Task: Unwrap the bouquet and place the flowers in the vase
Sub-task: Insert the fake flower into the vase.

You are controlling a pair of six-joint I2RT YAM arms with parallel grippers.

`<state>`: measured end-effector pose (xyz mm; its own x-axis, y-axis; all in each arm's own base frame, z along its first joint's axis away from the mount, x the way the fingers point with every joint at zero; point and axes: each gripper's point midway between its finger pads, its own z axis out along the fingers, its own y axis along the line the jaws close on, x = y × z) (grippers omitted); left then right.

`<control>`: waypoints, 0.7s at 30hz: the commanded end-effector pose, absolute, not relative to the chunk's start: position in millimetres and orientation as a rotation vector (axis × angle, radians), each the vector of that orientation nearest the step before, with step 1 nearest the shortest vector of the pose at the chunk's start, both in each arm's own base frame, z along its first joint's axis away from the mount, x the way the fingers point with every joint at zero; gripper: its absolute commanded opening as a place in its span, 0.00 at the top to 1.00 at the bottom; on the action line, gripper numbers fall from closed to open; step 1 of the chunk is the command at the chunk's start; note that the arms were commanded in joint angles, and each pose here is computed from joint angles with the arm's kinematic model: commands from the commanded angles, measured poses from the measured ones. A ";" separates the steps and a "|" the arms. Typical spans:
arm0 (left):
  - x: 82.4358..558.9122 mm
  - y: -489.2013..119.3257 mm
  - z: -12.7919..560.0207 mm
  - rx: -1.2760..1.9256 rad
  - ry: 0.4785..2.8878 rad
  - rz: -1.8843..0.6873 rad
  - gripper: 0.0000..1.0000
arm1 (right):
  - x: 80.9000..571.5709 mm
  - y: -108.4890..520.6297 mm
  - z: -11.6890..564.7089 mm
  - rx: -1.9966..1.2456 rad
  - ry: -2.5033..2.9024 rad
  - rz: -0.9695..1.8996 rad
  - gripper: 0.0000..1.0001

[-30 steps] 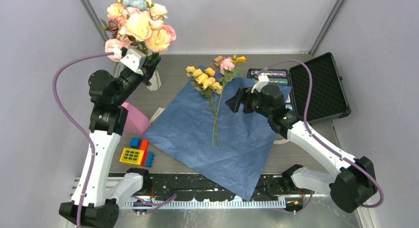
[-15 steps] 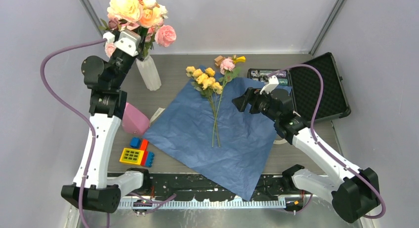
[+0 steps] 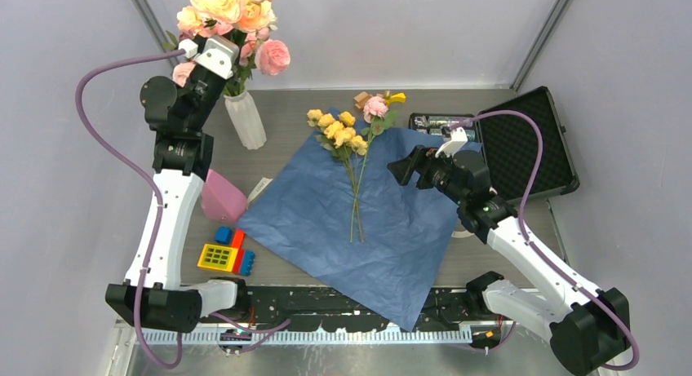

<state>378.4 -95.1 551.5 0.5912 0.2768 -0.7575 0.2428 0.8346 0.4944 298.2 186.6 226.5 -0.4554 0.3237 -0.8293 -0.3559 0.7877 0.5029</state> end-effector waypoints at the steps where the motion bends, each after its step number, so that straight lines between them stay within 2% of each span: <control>1: 371.3 -84.5 571.5 0.575 0.868 0.065 1.00 | 302.2 183.4 248.9 -0.003 1.810 0.790 0.14; 21: 396.6 -59.5 518.2 0.490 0.976 0.024 1.00 | 297.7 181.3 258.0 -0.005 1.787 0.804 0.14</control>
